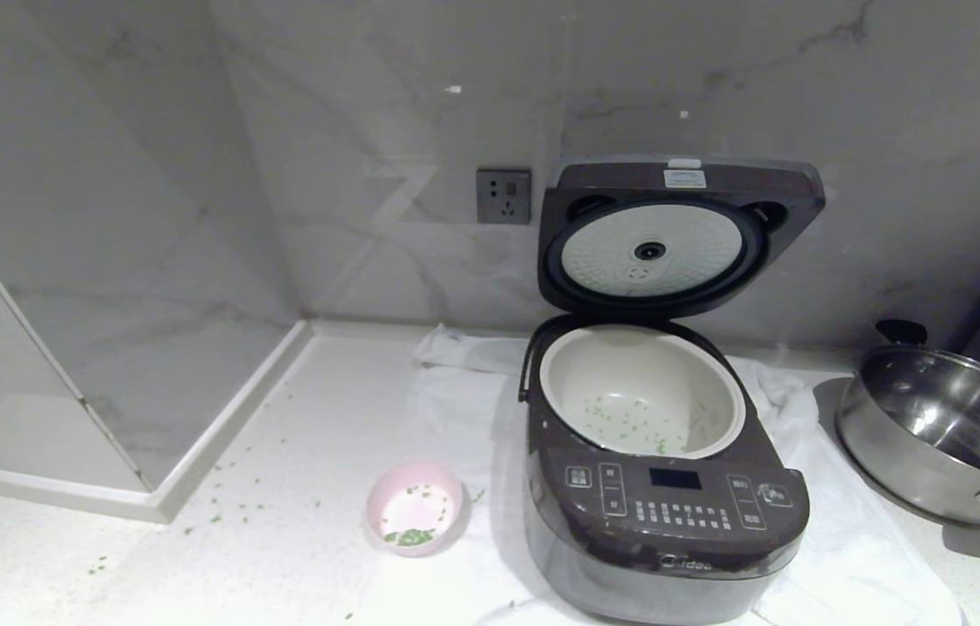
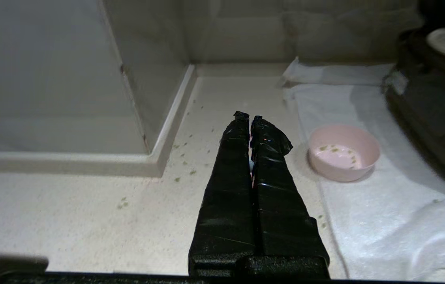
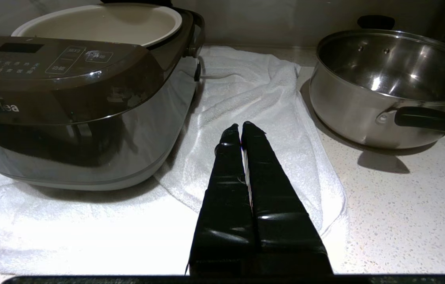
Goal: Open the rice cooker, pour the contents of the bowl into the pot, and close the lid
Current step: Close the rice cooker
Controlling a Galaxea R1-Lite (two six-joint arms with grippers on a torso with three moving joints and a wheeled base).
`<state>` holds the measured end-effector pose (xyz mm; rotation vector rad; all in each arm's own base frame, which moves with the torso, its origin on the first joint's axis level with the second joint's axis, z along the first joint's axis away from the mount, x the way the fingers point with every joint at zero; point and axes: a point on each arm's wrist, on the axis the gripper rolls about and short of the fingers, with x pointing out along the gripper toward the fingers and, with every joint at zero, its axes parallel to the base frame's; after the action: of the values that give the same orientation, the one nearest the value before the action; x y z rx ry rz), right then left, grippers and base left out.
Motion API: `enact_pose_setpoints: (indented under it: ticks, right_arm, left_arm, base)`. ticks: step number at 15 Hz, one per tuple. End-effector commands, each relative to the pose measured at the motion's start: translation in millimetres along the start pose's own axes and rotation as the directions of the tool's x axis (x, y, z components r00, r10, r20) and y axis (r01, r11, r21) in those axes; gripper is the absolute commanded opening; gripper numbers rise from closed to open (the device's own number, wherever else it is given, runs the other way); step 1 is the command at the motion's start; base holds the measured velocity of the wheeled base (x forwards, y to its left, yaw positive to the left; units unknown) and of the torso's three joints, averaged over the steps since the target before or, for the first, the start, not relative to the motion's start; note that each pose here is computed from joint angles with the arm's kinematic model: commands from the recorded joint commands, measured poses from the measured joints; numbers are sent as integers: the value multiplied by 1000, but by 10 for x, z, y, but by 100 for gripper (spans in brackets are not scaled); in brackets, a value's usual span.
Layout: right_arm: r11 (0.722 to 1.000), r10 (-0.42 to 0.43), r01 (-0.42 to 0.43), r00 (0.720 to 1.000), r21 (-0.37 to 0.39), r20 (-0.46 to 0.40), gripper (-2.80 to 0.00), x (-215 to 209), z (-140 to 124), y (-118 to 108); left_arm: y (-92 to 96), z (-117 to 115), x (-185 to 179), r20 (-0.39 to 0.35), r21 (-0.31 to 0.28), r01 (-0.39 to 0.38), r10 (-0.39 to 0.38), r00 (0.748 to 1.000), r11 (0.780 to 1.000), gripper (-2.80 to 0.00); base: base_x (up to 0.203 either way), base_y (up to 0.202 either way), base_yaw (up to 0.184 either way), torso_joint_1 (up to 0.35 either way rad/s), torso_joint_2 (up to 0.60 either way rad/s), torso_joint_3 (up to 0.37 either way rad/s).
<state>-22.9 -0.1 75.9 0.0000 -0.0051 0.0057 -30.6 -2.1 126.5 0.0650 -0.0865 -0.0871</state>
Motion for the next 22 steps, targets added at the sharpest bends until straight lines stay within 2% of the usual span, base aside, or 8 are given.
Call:
enact_pose_setpoints:
  ticks: [1, 3, 7, 10, 12, 13, 18, 22]
  right_arm:
    - [1000, 0, 0, 1000, 0, -2, -280, 2, -4, 0]
    - [1000, 0, 0, 1000, 0, -2, -280, 2, -4, 0]
    - [1000, 0, 0, 1000, 0, -2, -280, 2, -4, 0]
    - [1000, 0, 0, 1000, 0, -2, -280, 2, -4, 0]
    - [1000, 0, 0, 1000, 0, -2, -280, 2, -4, 0]
    - [1000, 0, 0, 1000, 0, -2, -280, 2, -4, 0]
    - [1000, -1, 1, 1000, -9, -1, -280, 1, -4, 0]
    - [1000, -18, 17, 997, 7, 78, -280, -43, 172, -4]
  left_arm:
    - [30, 452, 215, -54, -15, 78, -78, 995, 997, -280]
    - [53, 846, 451, -37, -28, 184, -185, 982, 983, -280]
    - [84, 1543, 1133, -19, -96, 395, -398, 917, 914, -280]
    - [-103, 2022, 1670, 35, -116, 569, -569, 822, 814, -280]
    - [-421, 2177, 1957, 43, -132, 655, -656, 753, 744, -280]
    - [-629, 2212, 2117, 31, -143, 659, -662, 749, 738, -280]
    - [-1449, 2270, 2801, 58, -178, 580, -580, 812, 795, -280]
    - [-1816, 2275, 3090, 87, -336, 491, -492, 866, 804, -280]
  base:
    - [0, 0, 0, 0, 0, 0]
    - [0, 0, 0, 0, 0, 0]
    - [0, 0, 0, 0, 0, 0]
    - [0, 0, 0, 0, 0, 0]
    - [0, 0, 0, 0, 0, 0]
    - [0, 0, 0, 0, 0, 0]
    - [0, 0, 0, 0, 0, 0]
    - [0, 0, 0, 0, 0, 0]
